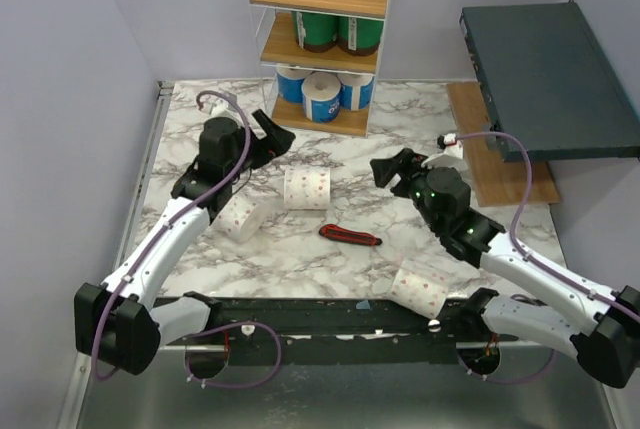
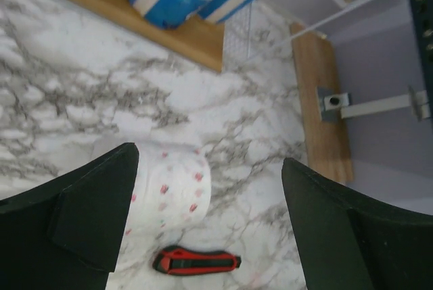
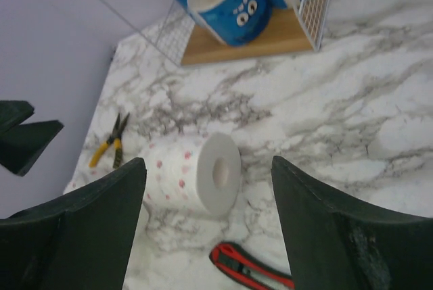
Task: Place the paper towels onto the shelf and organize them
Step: Adjust the paper towel at the center of the board, then adjust the shelf at the center of the board.
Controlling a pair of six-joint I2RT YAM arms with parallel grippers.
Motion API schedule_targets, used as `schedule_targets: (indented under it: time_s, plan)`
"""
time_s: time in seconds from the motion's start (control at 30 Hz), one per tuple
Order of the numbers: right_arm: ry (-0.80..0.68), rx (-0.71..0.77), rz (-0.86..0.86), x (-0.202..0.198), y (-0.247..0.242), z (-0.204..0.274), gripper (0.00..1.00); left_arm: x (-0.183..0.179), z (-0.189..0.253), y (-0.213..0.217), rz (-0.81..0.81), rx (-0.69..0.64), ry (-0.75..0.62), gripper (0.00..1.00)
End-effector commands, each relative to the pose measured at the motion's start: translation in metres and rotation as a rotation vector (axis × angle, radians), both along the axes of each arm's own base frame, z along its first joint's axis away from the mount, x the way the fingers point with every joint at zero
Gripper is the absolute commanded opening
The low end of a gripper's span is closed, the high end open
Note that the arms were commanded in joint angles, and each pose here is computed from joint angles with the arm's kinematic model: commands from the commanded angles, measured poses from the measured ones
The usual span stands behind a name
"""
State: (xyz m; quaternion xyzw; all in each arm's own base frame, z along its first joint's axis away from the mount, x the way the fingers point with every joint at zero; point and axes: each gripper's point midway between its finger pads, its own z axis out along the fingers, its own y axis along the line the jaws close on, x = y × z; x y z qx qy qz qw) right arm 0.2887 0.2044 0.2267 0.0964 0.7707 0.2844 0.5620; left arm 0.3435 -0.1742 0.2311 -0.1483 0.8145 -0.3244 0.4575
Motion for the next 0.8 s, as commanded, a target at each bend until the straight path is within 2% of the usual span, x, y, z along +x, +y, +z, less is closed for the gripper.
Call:
schedule_targets:
  time_s: [0.0, 0.07, 0.17, 0.27, 0.43, 0.6, 0.77]
  plan:
    - [-0.210, 0.067, -0.258, 0.049, -0.018, 0.064, 0.77, 0.022, 0.085, 0.029, 0.127, -0.021, -0.199, 0.90]
    - [-0.285, 0.061, -0.312, 0.070, -0.013, 0.086, 0.77, 0.019, 0.101, 0.035, 0.150, -0.038, -0.234, 0.90]
    - [-0.333, -0.037, -0.370, 0.107, 0.002, 0.105, 0.76, 0.005, 0.103, 0.034, 0.133, -0.084, -0.253, 0.90]
    - [-0.354, -0.143, -0.399, 0.140, 0.012, 0.111, 0.75, -0.014, 0.082, 0.027, 0.086, -0.121, -0.211, 0.89]
    - [-0.414, -0.290, -0.460, 0.176, 0.003, 0.117, 0.73, -0.051, 0.030, 0.031, 0.067, -0.158, -0.141, 0.89]
    - [-0.420, -0.371, -0.441, 0.208, 0.009, 0.117, 0.73, -0.073, 0.016, 0.035, 0.042, -0.156, -0.163, 0.89]
    - [-0.420, -0.460, -0.464, 0.232, 0.009, 0.113, 0.73, -0.082, 0.020, 0.040, 0.034, -0.131, -0.200, 0.90]
